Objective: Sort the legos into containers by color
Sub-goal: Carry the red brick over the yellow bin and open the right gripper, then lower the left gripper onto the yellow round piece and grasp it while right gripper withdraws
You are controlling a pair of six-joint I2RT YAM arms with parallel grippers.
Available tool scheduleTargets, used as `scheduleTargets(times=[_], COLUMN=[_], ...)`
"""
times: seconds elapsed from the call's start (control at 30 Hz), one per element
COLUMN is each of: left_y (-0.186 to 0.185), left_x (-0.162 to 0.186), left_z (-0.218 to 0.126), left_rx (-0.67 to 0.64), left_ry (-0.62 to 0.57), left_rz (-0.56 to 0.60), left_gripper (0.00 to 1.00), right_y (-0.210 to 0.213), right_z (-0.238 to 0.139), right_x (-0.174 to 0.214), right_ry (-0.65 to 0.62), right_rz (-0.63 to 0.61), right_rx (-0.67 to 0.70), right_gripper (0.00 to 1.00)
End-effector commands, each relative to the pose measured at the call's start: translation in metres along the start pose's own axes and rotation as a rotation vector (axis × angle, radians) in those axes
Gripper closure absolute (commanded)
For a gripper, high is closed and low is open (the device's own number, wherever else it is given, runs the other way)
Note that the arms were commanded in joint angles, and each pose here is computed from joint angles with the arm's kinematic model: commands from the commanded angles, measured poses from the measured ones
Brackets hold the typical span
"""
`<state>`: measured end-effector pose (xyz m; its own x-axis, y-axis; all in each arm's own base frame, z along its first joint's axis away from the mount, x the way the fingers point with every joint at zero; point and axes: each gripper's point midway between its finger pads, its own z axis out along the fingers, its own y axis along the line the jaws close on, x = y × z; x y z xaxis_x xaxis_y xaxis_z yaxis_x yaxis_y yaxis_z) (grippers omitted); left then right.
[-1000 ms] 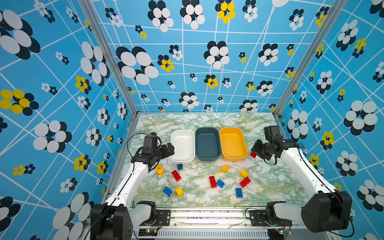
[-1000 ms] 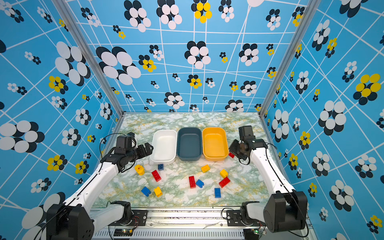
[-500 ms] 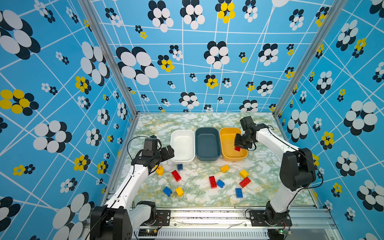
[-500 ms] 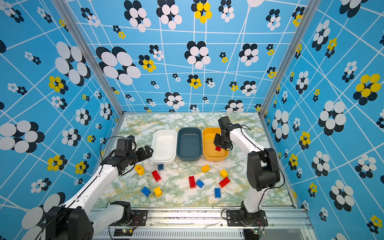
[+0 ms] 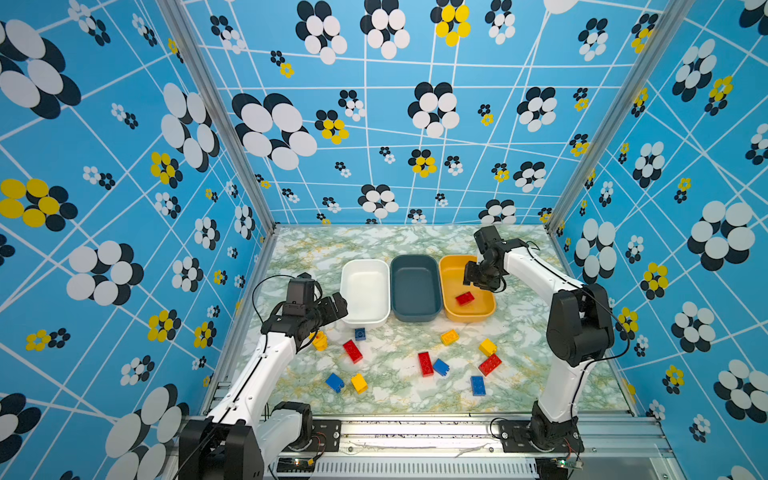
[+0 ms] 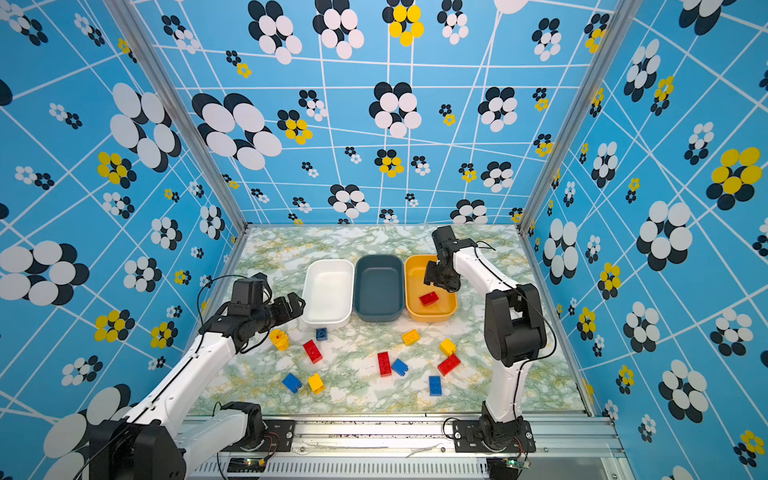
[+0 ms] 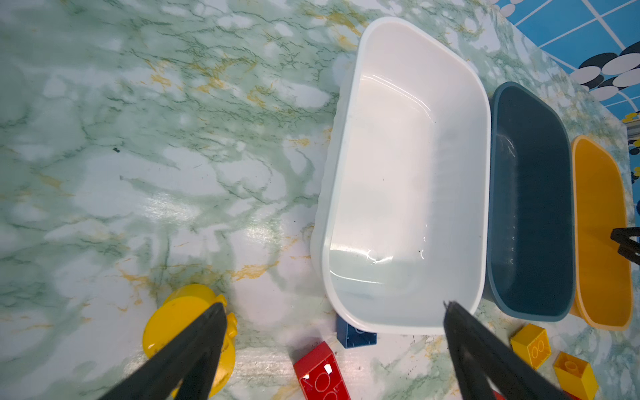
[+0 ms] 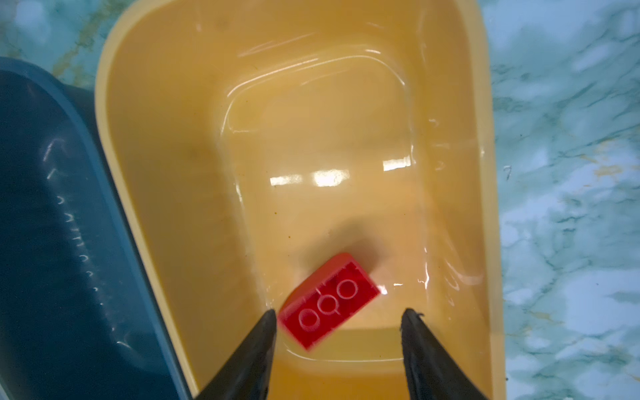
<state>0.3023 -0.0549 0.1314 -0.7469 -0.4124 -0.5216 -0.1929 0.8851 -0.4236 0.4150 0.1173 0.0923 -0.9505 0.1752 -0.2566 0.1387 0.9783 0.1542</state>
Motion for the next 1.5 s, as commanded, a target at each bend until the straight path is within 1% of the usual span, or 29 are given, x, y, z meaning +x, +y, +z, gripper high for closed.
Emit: scheduleTargets(times=[0.0,0.17,0.33,0.53,0.7,0.9,1.17,1.37,1.47], left_y=[0.005,0.006,0.012,0.023,0.037,0.050,0.060,0.069,0.072], left_x=[0.005,0.005,0.008,0.017,0.028,0.038,0.048,0.061,0.064], left_z=[-0.004,-0.005,-0.009,-0.018,-0.025,-0.030,-0.024,-0.012,-0.008], left_rx=[-0.025,-0.036,-0.070,-0.134,-0.213,-0.281,-0.334,-0.386,-0.407], left_ry=[0.008,0.011,0.019,0.037,0.058,0.072,0.108,0.180,0.196], left_rz=[-0.006,-0.011,-0.029,-0.059,-0.098,-0.146,-0.186,-0.205,-0.207], left_gripper=[0.01,0.01,0.01,0.01,0.00,0.02,0.05,0.08,0.10], right_y=[-0.002,-0.001,0.002,0.006,0.008,0.002,-0.004,-0.005,-0.006], right_z=[-0.010,-0.015,-0.028,-0.047,-0.057,-0.070,-0.076,-0.079,-0.080], right_x=[0.002,0.005,0.009,0.022,0.042,0.064,0.086,0.090,0.091], right_ry=[0.005,0.001,-0.022,-0.040,-0.031,-0.035,-0.019,-0.024,-0.027], right_rz=[-0.019,-0.022,-0.021,-0.023,-0.011,-0.014,-0.014,-0.017,-0.011], right_rx=[0.020,0.007,-0.033,-0.094,-0.152,-0.177,-0.192,-0.197,-0.196], right_gripper=[0.36,0.34,0.32,0.22,0.15,0.07,0.04,0.03,0.03])
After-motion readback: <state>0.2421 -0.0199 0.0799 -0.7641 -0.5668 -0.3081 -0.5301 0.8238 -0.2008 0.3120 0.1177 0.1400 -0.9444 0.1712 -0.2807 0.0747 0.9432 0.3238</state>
